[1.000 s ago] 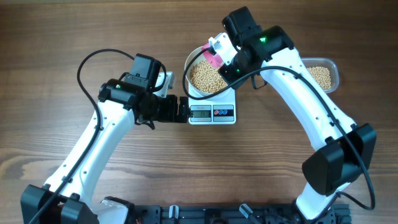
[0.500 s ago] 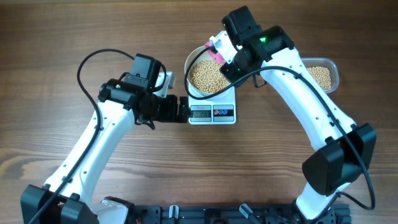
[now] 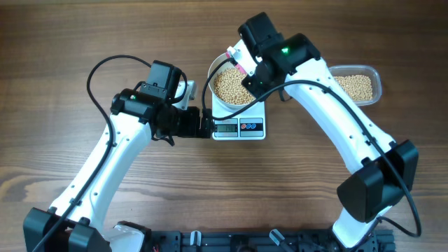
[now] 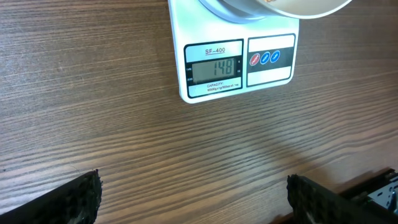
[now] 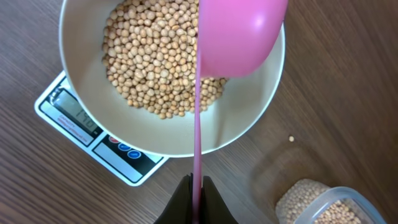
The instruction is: Scoop item into bowl and weigh 150g on scale
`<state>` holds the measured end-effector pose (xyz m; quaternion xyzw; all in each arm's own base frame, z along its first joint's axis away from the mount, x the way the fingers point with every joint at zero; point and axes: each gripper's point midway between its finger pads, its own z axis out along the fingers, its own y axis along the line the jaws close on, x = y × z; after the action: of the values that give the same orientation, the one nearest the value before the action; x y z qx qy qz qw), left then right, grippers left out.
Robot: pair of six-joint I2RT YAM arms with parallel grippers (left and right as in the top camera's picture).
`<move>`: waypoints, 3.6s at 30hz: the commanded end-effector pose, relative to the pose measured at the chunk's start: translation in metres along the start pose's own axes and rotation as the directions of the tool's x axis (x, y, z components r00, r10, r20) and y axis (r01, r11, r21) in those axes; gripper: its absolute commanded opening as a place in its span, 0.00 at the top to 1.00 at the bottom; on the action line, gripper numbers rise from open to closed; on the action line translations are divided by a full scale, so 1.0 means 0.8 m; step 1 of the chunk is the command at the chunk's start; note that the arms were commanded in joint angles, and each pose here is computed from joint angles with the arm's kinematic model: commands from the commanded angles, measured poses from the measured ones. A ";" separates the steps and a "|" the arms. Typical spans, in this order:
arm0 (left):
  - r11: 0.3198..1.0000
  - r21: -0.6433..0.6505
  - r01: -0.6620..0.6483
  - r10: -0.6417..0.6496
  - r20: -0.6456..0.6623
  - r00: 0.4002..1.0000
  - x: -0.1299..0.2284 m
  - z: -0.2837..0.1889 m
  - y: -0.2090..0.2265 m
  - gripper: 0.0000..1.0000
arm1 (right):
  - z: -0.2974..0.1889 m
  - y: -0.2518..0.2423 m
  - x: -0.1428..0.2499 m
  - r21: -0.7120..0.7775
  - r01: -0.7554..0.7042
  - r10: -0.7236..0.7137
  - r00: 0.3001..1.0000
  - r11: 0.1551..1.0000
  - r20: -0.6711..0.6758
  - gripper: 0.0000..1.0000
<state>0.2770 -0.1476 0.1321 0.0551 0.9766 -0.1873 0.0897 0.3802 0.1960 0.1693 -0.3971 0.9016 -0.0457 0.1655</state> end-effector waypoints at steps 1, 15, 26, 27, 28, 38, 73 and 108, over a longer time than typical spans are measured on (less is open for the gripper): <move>1.000 0.006 -0.016 0.016 -0.006 1.000 0.000 0.002 0.000 0.00 | -0.017 -0.011 -0.003 0.038 -0.009 0.008 1.000 0.999 0.025 0.96; 1.000 0.006 -0.016 0.016 -0.006 1.000 0.000 0.003 0.000 0.00 | -0.026 -0.002 -0.013 -0.041 -0.088 0.091 0.993 0.995 0.080 0.96; 1.000 0.007 -0.016 0.016 -0.006 1.000 0.000 0.002 0.000 0.00 | -0.069 -0.097 0.025 -0.207 -0.348 0.382 0.910 0.915 0.161 0.96; 1.000 0.007 -0.016 0.016 -0.006 1.000 0.000 0.002 0.000 0.00 | -0.068 -0.106 0.034 -0.222 -0.370 0.406 0.901 0.902 0.152 0.96; 1.000 0.007 -0.016 0.016 -0.006 1.000 0.000 0.002 0.000 0.00 | -0.069 -0.114 0.045 -0.237 -0.396 0.435 0.889 0.887 0.141 0.96; 1.000 0.006 -0.016 0.016 -0.006 1.000 0.000 0.002 0.000 0.00 | -0.075 -0.200 0.138 -0.260 -0.570 0.611 0.783 0.779 0.114 0.96; 1.000 0.006 -0.016 0.016 -0.006 1.000 0.000 0.002 0.000 0.00 | -0.068 -0.262 0.230 -0.064 -0.574 0.577 0.814 0.816 0.065 0.96; 1.000 0.007 -0.016 0.016 -0.006 1.000 0.000 0.002 0.000 0.00 | -0.068 -0.300 0.237 0.062 -0.596 0.588 0.801 0.801 0.111 0.96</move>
<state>0.2770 -0.1476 0.1321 0.0551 0.9766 -0.1873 0.0897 0.4114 -0.0973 0.2151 -0.0991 0.9695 0.0085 0.2240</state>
